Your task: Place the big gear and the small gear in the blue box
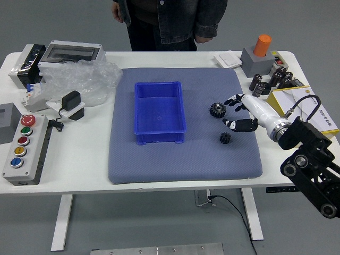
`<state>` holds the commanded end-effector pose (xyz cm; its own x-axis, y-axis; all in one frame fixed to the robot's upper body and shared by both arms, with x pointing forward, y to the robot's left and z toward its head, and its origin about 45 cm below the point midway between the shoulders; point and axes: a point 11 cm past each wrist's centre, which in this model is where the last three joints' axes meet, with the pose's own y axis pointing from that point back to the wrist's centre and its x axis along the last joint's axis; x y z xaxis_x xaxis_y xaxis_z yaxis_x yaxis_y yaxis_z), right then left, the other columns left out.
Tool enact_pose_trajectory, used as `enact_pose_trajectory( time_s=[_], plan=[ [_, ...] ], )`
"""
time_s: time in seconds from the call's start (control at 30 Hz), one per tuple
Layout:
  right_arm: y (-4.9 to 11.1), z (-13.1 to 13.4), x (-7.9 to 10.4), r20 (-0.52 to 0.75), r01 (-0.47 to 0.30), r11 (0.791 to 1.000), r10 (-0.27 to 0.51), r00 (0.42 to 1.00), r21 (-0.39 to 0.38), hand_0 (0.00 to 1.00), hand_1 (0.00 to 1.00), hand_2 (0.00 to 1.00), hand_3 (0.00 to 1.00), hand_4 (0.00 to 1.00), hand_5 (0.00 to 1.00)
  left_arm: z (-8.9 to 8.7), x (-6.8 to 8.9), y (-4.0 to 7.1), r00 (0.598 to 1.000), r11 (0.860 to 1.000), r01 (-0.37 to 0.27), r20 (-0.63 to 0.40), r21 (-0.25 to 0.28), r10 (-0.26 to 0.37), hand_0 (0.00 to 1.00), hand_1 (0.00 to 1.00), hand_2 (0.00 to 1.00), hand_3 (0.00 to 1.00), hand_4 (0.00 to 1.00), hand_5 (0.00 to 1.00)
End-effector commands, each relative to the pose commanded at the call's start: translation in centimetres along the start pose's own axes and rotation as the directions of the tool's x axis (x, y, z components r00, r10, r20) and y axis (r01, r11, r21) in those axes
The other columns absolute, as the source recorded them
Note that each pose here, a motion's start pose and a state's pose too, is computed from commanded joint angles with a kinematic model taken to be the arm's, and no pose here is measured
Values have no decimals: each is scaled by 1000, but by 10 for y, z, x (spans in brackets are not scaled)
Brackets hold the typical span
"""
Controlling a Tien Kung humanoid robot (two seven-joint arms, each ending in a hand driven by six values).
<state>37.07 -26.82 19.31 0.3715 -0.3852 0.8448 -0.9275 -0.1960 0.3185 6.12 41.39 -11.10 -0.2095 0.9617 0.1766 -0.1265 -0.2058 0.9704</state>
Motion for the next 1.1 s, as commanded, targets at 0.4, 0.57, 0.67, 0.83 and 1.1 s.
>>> enact_pose_trajectory(
  time_s=[0.4, 0.57, 0.67, 0.83, 1.1],
  plan=[
    [-4, 5, -15, -75, 48, 999, -49, 996, -17, 723, 656, 735, 726, 690, 247, 0, 0, 0, 1000, 1000, 0, -3, -1, 0, 731, 681, 714, 710, 439, 23],
    [-7, 8, -20, -115, 63, 998, -66, 991, -28, 717, 654, 732, 716, 684, 259, 0, 0, 0, 1000, 1000, 1, -4, -1, -1, 731, 682, 713, 710, 438, 23],
    [-7, 8, -22, -130, 71, 997, -75, 989, -31, 717, 654, 732, 716, 684, 259, 0, 0, 0, 1000, 1000, 0, -4, -1, 0, 731, 682, 713, 710, 438, 23],
    [-8, 7, -28, -149, 88, 996, -92, 985, -35, 715, 650, 731, 715, 684, 256, -1, -1, 0, 1000, 1000, 1, -4, 1, -1, 731, 681, 713, 710, 438, 22],
    [-8, 10, -34, -169, 102, 994, -108, 980, -44, 709, 644, 727, 713, 683, 258, 0, -1, 0, 1000, 1000, 2, -4, -1, -2, 732, 682, 715, 711, 439, 25]
  ],
)
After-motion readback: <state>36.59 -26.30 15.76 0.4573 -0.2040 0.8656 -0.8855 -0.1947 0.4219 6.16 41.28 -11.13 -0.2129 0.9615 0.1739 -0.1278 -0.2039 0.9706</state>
